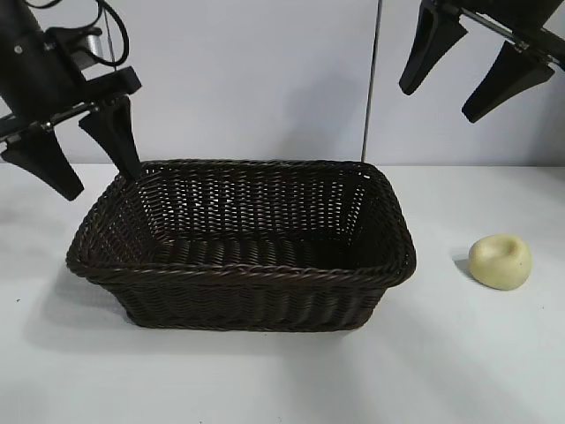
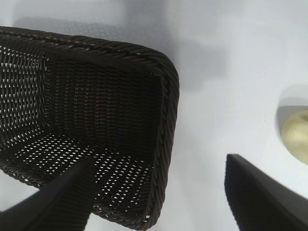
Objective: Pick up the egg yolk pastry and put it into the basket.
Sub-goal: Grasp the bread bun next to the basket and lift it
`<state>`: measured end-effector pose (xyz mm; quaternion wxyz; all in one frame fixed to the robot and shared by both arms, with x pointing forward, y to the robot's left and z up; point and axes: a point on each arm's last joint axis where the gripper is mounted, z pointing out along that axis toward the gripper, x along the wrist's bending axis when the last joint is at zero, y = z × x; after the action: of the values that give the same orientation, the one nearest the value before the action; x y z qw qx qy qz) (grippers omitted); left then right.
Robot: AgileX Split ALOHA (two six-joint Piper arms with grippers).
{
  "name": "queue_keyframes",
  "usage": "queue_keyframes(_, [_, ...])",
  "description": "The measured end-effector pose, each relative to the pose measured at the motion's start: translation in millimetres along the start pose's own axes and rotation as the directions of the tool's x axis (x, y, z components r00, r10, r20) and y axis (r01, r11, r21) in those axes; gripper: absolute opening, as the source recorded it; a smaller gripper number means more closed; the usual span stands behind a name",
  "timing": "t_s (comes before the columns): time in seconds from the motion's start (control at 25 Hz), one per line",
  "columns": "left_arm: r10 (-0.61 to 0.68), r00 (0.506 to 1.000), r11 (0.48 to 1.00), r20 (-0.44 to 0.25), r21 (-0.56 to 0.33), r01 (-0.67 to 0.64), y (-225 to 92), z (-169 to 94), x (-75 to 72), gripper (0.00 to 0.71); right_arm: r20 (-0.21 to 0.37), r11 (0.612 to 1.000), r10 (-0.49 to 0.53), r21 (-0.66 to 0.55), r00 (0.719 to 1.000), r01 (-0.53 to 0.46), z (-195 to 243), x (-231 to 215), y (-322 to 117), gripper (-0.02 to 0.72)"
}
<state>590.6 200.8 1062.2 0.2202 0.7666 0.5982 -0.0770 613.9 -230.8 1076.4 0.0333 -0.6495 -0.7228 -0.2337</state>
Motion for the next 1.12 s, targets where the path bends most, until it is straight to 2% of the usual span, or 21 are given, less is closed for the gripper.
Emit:
queue_keyframes(0.2, [-0.027, 0.995, 0.997, 0.100, -0.066, 0.034, -7.5, -16.0, -15.8, 0.507, 0.000, 1.000, 0.000, 0.000, 1.000, 0.000, 0.0, 0.0, 0.0, 0.540])
queue_keyframes(0.36, [-0.100, 0.983, 0.989, 0.156, -0.093, 0.116, -12.1, 0.1, -13.0, 0.507, 0.000, 1.000, 0.000, 0.000, 1.000, 0.000, 0.0, 0.0, 0.0, 0.540])
queue_keyframes(0.6, [-0.171, 0.969, 0.977, 0.179, -0.097, 0.191, -20.2, 19.6, -7.3, 0.507, 0.000, 1.000, 0.000, -0.004, 1.000, 0.000, 0.0, 0.0, 0.3, 0.540])
queue_keyframes(0.88, [-0.129, 0.975, 0.980, 0.182, -0.129, 0.153, -19.2, 28.9, -25.8, 0.507, 0.001, 1.000, 0.000, -0.007, 1.000, 0.000, 0.0, -0.1, 0.7, 0.540])
queue_keyframes(1.12, [-0.123, 0.977, 0.977, 0.175, -0.154, 0.150, -17.2, 29.5, -26.9, 0.507, 0.001, 1.000, 0.000, -0.007, 1.000, 0.000, 0.0, -0.1, 0.7, 0.540])
